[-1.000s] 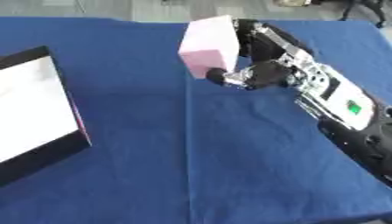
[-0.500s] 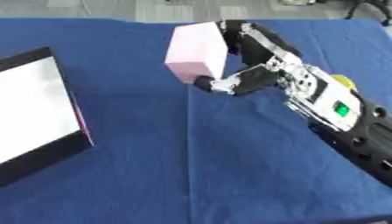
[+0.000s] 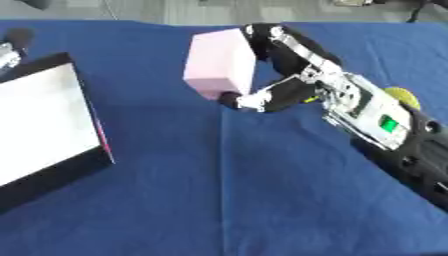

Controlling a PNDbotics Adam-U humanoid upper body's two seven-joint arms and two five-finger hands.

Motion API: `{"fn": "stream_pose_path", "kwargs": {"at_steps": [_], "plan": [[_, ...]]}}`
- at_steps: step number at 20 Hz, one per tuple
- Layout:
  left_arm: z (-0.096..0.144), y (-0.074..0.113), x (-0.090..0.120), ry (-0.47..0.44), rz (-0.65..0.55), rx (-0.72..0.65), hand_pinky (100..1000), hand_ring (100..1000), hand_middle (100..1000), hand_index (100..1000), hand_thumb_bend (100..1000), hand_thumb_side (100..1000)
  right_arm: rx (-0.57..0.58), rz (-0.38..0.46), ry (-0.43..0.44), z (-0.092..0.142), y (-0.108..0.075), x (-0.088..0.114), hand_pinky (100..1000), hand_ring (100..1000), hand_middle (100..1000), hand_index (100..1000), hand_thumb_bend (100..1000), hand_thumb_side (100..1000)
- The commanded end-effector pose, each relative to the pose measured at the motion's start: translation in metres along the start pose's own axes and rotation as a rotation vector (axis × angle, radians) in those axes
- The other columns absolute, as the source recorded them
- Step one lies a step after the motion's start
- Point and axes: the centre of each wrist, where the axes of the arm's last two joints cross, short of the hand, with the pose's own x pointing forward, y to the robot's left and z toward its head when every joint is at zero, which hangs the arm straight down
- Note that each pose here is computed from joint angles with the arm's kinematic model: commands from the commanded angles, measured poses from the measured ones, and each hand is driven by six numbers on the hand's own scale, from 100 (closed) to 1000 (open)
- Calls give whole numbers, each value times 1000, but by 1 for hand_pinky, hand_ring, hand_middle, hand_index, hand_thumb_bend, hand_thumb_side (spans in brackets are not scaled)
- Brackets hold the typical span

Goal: Pick up the objects with one hand, pass them to the other hand, and then place them into the box on the other side of the table.

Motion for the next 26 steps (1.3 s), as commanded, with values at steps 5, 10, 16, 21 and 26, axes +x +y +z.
{"fn": "stream_pose_path", "kwargs": {"at_steps": [5,10,16,21,26], "plan": [[-24,-3,9,-13,-86,-86,902,879,775,845,100,475,33,45,-41,-5,-3,9,751,610,472,603,100,100],[-42,-13,15,-33,-130,-123,894,876,781,848,100,446,43,59,-66,-7,-2,11,751,610,472,603,100,100],[-61,-28,22,-37,-194,-144,890,880,808,864,167,398,58,58,-66,-10,0,13,749,609,471,602,100,100],[-70,-38,22,-24,-228,-147,896,887,810,884,274,433,81,60,-63,-12,3,13,748,608,471,602,100,100],[-76,-44,28,-14,-223,-139,916,898,807,866,430,564,95,74,-45,-13,6,9,748,608,471,602,100,100]]}}
